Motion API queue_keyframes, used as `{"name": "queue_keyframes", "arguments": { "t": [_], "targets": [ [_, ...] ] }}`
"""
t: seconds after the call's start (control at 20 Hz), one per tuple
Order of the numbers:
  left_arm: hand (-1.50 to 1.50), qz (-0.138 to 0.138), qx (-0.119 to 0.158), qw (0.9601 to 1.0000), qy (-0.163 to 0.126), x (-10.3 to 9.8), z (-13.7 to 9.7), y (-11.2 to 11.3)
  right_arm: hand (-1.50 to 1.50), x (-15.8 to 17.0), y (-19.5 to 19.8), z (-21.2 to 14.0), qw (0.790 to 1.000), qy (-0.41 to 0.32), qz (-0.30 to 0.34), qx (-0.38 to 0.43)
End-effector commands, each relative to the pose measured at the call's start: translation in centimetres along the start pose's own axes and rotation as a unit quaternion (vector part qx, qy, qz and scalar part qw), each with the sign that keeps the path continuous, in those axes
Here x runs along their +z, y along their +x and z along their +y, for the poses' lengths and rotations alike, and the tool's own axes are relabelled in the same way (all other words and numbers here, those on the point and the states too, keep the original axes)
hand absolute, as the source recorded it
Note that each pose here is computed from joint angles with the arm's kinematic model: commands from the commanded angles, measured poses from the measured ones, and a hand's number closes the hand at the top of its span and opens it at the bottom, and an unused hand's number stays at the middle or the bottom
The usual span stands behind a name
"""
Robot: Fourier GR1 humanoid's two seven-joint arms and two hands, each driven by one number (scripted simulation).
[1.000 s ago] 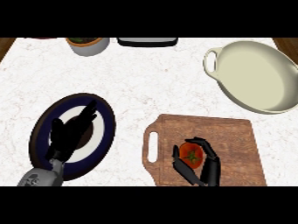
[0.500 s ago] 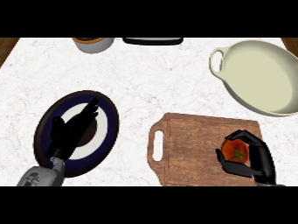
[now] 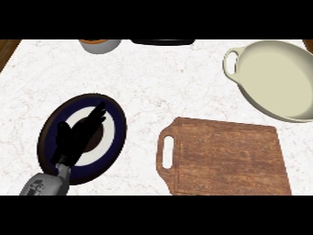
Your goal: Pick the tomato from the cutting board and place it in the pot
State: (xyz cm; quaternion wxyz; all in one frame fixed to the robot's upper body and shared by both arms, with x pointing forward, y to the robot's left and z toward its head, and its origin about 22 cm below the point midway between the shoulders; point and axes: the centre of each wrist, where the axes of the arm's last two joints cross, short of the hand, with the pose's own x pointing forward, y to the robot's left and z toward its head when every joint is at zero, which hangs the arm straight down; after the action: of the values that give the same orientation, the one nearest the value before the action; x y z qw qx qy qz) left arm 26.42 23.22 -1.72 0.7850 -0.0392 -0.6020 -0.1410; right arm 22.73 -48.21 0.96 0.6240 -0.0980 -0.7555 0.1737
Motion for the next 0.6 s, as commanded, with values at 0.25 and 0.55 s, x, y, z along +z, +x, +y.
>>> {"name": "queue_keyframes", "arguments": {
  "t": [0.25, 0.55],
  "targets": [
    [0.0, -0.011, 0.004, 0.9998, -0.016, -0.5, -0.8, 0.5, 1.5, 1.0, 4.1, -11.1, 0.996, -0.002, -0.055, 0.069],
    [0.0, 0.001, -0.01, 0.9999, -0.013, -0.5, 0.1, 0.6, 1.5, -1.2, 7.1, -13.9, 0.989, -0.006, -0.078, 0.126]
  ]
}}
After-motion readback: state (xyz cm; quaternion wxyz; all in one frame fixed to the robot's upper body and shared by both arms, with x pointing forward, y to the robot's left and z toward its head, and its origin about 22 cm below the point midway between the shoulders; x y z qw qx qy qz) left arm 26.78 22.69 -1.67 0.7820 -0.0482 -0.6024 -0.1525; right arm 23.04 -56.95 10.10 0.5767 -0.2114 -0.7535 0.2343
